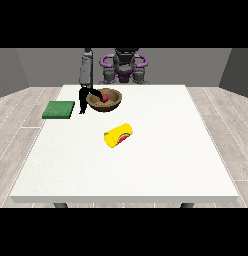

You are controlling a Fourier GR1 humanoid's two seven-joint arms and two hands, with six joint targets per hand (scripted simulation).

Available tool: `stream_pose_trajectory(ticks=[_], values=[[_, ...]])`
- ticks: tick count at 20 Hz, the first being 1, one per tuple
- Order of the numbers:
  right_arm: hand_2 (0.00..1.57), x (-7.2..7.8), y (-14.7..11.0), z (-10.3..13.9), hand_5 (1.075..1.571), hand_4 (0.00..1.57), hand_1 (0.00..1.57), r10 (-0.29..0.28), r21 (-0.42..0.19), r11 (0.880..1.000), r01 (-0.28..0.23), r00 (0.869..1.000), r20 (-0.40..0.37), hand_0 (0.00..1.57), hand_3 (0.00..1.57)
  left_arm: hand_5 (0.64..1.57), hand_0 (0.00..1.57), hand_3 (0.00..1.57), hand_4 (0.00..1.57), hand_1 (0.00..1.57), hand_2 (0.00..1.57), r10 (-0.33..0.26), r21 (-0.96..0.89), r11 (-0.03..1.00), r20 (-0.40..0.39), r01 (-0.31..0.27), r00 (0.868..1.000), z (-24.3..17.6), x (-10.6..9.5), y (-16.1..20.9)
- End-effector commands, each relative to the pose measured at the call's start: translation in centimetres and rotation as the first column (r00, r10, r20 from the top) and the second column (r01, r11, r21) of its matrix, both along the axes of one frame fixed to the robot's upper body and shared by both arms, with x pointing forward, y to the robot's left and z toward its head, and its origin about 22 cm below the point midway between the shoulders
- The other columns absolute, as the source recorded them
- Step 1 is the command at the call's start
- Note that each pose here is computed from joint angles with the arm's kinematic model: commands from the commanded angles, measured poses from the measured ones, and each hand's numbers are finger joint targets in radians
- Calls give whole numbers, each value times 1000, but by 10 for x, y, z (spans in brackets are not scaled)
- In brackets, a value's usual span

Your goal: Pick the cup and pour the ball into the bowl, then pick the bowl and place it on the pad

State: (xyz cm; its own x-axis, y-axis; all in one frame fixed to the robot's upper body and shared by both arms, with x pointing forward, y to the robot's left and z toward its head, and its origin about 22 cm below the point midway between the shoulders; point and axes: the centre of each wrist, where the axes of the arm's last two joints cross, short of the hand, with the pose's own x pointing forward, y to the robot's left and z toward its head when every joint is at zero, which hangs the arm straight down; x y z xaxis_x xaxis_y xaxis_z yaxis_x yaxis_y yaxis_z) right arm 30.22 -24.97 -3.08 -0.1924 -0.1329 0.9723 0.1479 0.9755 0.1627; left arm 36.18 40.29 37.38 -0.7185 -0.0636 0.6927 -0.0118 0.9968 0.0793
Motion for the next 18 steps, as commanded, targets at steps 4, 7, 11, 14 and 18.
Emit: stream_pose_trajectory(ticks=[4, 7, 11, 14, 18], values=[[1571, -8, -6, -23, 1405, 1166, 1571, -80, -128, 990, 53, 973, -216, 1571, 1571, 1544, 0, 0, 0, 0, 0, -6, -21, 1000, 26, 7, 1000, 17, -7, 3], [1571, -17, -13, -15, 1448, 1175, 1571, -141, -239, 968, 79, 957, -254, 1571, 1571, 1547, 0, 0, 0, 0, 0, -8, -26, 1000, -32, 7, 999, -13, 3, 12], [1571, -11, -14, 25, 1476, 1207, 1571, -143, -345, 938, 39, 949, -281, 1571, 1571, 1547, 0, 0, 0, 0, 0, 41, -39, 998, -83, -45, 996, -28, 2, 36], [1571, 9, -34, 82, 1456, 1260, 1571, -162, -402, 915, 30, 940, -301, 1571, 1571, 1545, 0, 0, 0, 0, 0, 61, -52, 996, -138, -68, 989, -52, 7, 44], [1571, 20, -38, 117, 1476, 1250, 1571, -129, -399, 917, -2, 945, -301, 1571, 1571, 1543, 0, 0, 0, 0, 0, 101, -72, 991, -101, -109, 990, -47, -19, 88]])
